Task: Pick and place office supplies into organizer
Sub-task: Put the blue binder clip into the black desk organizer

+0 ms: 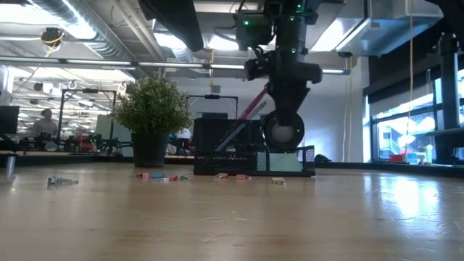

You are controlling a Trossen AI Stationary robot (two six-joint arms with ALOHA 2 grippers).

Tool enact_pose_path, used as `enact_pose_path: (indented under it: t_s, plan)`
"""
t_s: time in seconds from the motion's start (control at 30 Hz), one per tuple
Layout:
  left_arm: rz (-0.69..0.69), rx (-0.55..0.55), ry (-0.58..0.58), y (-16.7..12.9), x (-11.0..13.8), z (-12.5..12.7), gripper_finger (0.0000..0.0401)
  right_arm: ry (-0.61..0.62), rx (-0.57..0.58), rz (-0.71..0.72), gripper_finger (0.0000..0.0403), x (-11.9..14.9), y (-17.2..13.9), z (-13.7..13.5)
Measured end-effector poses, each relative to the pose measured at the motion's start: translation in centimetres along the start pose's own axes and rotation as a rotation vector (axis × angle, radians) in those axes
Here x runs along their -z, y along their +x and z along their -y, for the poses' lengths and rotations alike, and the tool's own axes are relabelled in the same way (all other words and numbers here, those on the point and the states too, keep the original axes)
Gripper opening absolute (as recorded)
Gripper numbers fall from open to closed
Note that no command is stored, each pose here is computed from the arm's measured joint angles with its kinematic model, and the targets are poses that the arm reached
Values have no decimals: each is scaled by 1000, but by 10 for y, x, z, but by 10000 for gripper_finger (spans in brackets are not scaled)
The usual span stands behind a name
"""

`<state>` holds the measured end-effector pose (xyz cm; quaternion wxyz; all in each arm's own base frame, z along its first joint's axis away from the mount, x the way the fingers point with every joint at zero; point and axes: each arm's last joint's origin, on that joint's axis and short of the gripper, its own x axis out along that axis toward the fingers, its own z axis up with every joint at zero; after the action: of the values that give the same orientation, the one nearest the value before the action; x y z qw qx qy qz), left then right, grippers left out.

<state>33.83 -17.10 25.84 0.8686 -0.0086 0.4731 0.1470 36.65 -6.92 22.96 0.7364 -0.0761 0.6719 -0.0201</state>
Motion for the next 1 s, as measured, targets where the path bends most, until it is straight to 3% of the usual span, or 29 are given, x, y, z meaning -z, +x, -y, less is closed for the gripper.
enact_pose_path:
  t_s: [0.2, 0.43, 0.67, 1.0]
  plan:
    - [21, -24, 5, -17, 0, -9, 1, 47, -107, -6, 171, 8, -14, -5]
    - [77, -31, -8, -36, -7, -23, 1, 90, -112, 185, 171, 18, -66, -23]
    - [65, -18, 41, -34, -13, -33, 1, 117, -113, 362, 171, 34, -107, -41]
    - [38, -1, 94, -30, -18, -42, 1, 191, -168, 697, 171, 88, -88, -76]
